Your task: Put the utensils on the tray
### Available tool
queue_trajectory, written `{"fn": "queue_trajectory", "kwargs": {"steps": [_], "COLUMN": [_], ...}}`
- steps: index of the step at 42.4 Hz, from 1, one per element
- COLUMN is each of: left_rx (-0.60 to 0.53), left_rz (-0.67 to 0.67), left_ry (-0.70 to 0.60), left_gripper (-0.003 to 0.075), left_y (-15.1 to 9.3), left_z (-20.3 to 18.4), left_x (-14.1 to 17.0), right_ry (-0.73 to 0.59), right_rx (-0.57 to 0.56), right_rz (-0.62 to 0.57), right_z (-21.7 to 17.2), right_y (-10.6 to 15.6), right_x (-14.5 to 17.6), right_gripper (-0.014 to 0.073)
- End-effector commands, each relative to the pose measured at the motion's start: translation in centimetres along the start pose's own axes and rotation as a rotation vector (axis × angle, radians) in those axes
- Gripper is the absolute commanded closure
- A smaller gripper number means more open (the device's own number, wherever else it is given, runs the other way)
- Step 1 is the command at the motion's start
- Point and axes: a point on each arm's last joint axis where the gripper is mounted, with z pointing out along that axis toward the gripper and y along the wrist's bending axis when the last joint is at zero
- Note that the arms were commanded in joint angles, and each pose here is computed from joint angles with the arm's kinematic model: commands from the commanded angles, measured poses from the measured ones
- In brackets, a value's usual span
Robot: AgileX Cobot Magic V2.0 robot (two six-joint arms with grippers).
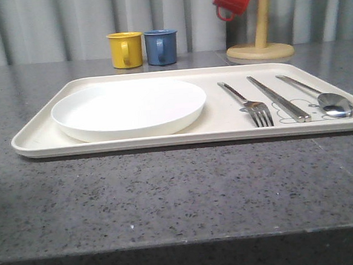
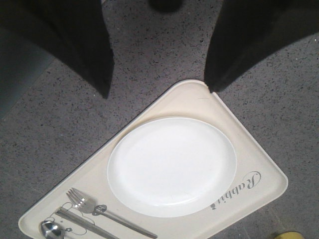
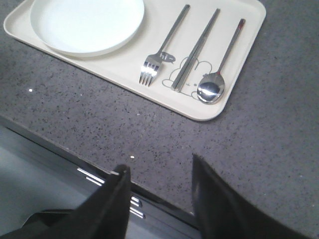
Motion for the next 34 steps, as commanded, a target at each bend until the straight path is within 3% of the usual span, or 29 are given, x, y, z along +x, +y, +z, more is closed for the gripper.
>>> {"fn": "queue_trajectory", "kwargs": {"steps": [1,34], "left_rx": [0.013,0.052], "left_rz": [-0.006,-0.039], "left_ry": [-0.093,-0.117], "left_gripper": [0.0312,0.0312], "left_y": [-0.10,-0.44], "left_z": [-0.52,-0.55], "left_x": [-1.25,-1.48], "right_ry": [-0.105,-0.112], "right_rx": [0.000,0.001], "right_rz": [-0.007,-0.008], "right_z": [-1.03,-1.11], "right_y": [0.14,0.16], "right_x": [-0.70,-0.56], "right_gripper": [0.0265,0.0265]}}
